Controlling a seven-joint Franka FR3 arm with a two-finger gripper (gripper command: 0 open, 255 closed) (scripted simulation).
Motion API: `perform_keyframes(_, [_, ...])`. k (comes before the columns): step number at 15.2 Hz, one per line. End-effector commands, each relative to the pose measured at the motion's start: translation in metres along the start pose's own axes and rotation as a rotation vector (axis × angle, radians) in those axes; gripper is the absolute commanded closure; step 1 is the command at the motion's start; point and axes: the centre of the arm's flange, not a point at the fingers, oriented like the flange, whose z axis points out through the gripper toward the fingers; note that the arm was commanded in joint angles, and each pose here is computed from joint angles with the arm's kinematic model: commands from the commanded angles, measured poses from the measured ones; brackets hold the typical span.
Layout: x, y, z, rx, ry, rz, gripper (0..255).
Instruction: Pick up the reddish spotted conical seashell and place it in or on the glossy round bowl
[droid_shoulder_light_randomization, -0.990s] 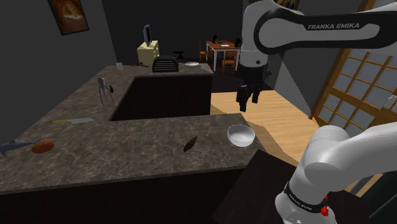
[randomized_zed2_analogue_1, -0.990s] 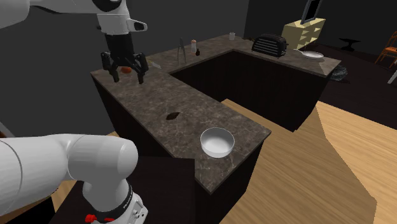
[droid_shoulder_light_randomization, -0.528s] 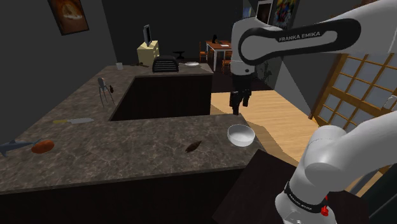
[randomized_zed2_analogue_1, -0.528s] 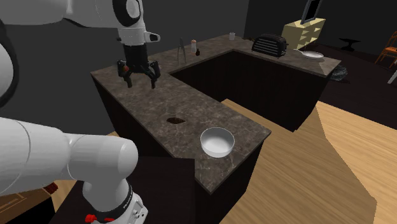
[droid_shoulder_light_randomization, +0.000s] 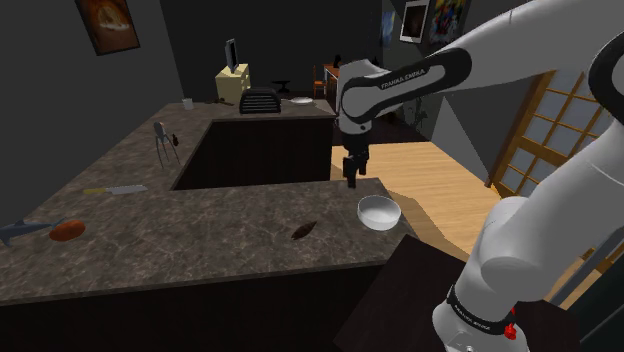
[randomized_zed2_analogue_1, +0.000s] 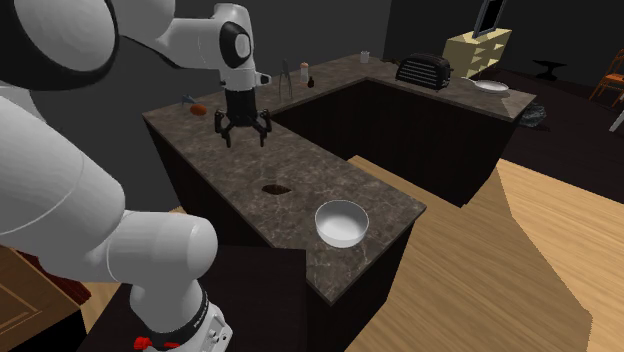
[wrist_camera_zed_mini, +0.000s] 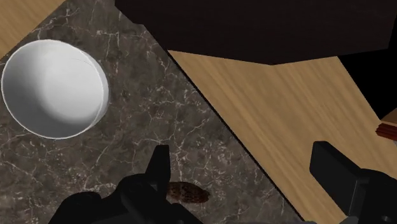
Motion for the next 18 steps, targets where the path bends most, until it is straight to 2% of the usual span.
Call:
perform_keyframes(1, [0.02, 0.012, 0.017, 0.001, -0.01, -0.041, 0])
perform_keyframes(18, [0.204, 0.056, 0.156, 0.017, -0.096, -0.375, 0])
